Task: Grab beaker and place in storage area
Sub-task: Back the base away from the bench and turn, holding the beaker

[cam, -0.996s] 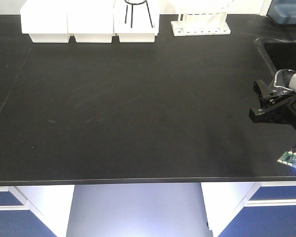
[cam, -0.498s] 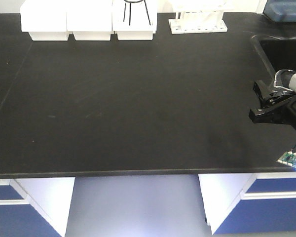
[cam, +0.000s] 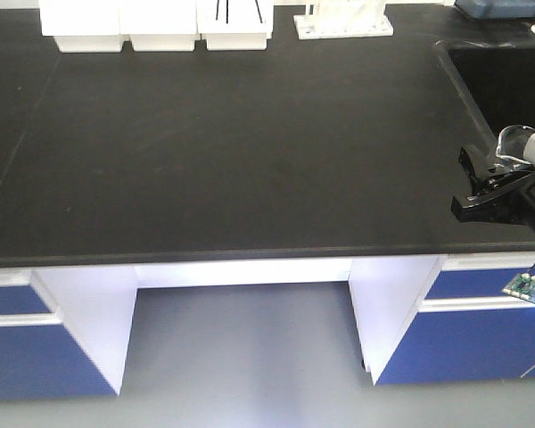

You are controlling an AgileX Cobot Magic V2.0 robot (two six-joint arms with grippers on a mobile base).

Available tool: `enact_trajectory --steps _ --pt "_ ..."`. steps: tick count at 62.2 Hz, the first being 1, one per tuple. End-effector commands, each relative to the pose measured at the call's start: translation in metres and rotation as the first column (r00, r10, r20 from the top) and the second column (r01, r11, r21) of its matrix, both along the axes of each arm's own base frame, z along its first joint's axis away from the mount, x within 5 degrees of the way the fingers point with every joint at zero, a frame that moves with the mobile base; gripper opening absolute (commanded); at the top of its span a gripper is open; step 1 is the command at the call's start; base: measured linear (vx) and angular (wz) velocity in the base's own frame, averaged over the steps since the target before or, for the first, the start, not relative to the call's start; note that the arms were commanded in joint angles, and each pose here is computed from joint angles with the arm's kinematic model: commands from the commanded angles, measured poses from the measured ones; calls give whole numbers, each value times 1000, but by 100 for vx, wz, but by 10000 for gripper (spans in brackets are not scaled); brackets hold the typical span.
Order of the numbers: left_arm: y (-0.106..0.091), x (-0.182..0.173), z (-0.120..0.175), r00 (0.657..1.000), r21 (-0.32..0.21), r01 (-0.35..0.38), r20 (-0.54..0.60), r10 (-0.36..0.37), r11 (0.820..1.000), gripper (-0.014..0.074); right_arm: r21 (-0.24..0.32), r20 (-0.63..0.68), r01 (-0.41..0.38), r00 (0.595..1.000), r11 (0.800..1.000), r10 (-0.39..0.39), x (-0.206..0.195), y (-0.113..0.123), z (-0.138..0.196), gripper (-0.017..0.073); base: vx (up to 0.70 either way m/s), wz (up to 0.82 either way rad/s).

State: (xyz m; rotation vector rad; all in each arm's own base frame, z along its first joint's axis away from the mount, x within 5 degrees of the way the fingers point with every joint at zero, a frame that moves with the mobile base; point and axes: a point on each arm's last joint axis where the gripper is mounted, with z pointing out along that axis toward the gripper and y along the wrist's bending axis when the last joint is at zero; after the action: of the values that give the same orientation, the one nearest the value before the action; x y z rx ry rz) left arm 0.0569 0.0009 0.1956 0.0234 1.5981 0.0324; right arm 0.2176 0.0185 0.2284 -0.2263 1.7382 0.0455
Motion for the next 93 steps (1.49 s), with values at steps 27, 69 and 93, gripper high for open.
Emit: enact_trajectory --steps 27,69,93 --pt "-1 -2 15 993 -10 14 116 -13 1000 -6 11 124 -13 992 1000 11 3 1 18 106 -27 10" --pt "-1 -2 15 993 -10 14 116 -13 1000 -6 9 12 -12 1000 1000 11 16 1 -7 106 -37 3" --pt "-1 -2 15 993 -10 14 116 -13 1000 -6 8 -64 -11 998 1000 11 23 1 -25 106 -31 -3"
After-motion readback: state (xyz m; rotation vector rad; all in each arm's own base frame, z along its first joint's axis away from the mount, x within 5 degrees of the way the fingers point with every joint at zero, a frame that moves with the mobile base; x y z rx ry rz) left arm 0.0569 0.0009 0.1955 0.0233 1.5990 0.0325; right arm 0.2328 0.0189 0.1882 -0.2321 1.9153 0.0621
